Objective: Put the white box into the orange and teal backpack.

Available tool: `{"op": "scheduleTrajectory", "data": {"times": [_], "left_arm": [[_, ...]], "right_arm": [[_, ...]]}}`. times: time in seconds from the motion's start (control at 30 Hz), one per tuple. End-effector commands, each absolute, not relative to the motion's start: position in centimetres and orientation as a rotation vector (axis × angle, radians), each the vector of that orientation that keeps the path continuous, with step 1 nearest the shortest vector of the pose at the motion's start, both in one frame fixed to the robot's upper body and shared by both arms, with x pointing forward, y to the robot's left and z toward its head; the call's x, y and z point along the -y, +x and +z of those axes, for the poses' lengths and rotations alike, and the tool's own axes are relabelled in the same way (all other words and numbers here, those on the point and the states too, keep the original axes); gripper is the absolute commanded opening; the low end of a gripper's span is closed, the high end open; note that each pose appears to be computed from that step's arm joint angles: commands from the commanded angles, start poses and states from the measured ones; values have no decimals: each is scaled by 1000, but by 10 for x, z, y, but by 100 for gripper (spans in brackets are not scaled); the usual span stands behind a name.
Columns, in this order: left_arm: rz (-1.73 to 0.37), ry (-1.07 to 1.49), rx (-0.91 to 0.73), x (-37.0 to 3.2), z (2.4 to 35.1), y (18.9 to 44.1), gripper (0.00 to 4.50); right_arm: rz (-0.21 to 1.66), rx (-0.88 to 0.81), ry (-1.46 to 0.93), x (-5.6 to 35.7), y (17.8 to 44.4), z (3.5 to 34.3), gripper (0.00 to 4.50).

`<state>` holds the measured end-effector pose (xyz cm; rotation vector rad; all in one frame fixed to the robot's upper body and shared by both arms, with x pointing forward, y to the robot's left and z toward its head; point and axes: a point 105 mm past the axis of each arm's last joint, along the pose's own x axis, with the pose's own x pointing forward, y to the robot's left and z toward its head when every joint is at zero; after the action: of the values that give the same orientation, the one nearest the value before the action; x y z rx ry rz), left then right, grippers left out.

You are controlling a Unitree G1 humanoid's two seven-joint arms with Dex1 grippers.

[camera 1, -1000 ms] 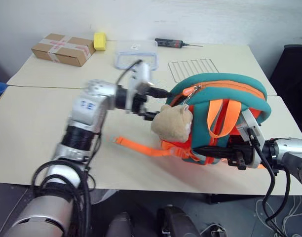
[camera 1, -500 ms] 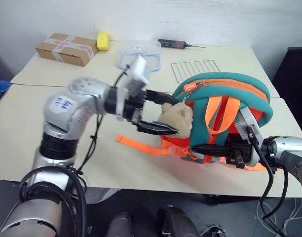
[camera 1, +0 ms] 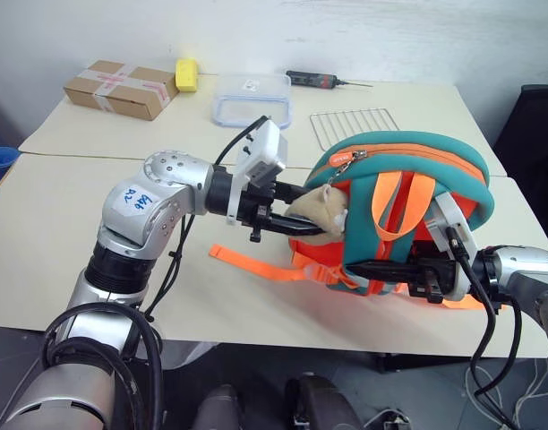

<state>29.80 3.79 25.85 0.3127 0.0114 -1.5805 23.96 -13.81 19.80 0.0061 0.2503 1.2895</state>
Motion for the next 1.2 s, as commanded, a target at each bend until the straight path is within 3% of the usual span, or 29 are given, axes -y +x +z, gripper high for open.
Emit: {"op": "scheduleTrajectory", "data": {"times": [0.03, 0.4, 0.57, 0.77, 0.97, 1.0, 1.2], "left_arm": [[-1495, 336, 42, -53, 284, 313, 136], [-1352, 445, 20, -111, 293, 346, 136], [-1309, 708, -114, -117, 234, 362, 136], [-1371, 956, -162, -95, 162, 361, 136], [-1399, 882, -156, -89, 153, 353, 136], [-1397, 843, -161, -91, 156, 352, 205], [-1346, 584, -187, -118, 180, 344, 390]], "right_arm": [[1313, -198, -18, 136, 232, 203, 0], [1259, -189, 8, 138, 227, 195, 0], [1210, -129, 16, 137, 235, 203, 0], [1170, -98, -4, 141, 245, 212, 0], [1157, -156, -43, 153, 249, 208, 0], [1161, -177, -36, 156, 249, 208, 65], [1150, -248, -92, 189, 242, 218, 268]]}}
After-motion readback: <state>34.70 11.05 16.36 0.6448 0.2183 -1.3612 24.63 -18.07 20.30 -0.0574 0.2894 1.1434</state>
